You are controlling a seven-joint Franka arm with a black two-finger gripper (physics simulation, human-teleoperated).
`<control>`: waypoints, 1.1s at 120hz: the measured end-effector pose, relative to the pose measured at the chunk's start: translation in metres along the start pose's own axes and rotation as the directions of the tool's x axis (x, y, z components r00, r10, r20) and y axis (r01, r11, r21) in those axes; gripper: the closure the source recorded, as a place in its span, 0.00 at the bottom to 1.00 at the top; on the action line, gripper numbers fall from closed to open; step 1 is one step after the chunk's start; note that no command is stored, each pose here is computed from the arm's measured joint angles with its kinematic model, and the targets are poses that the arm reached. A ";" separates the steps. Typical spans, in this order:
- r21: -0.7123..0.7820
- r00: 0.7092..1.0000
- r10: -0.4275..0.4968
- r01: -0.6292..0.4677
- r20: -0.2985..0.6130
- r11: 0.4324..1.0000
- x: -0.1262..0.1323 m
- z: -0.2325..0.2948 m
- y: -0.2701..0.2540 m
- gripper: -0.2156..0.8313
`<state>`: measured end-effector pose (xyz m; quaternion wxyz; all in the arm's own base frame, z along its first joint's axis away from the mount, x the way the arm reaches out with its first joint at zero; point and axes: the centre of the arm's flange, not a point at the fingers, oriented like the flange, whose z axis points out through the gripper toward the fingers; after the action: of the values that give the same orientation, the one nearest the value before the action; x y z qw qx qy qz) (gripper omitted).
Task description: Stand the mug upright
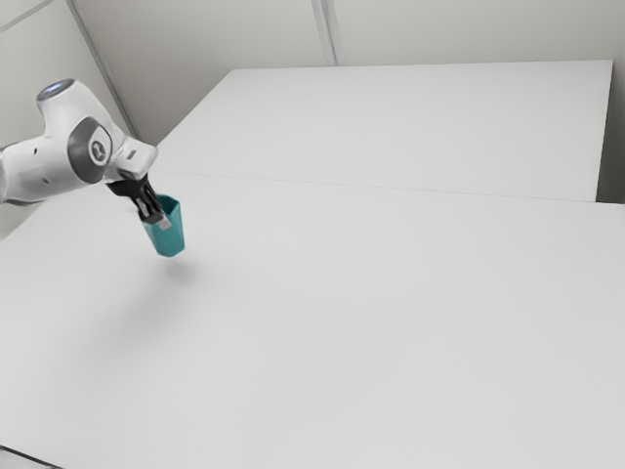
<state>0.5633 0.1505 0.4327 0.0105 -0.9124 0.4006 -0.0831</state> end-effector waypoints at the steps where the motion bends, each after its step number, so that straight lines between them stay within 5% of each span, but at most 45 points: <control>1: -0.002 1.000 -0.003 0.003 0.004 1.000 0.003 0.001 0.002 0.96; 22: -0.020 0.994 -0.081 0.083 0.075 0.996 0.053 0.009 0.037 0.96; 51: -0.009 0.964 -0.230 0.233 0.135 0.972 0.086 0.014 0.063 0.96; 132: 0.047 0.800 -0.580 0.580 0.151 0.813 0.114 0.066 0.072 0.96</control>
<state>0.5974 0.0154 0.3777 0.0155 -0.9948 0.1003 -0.0094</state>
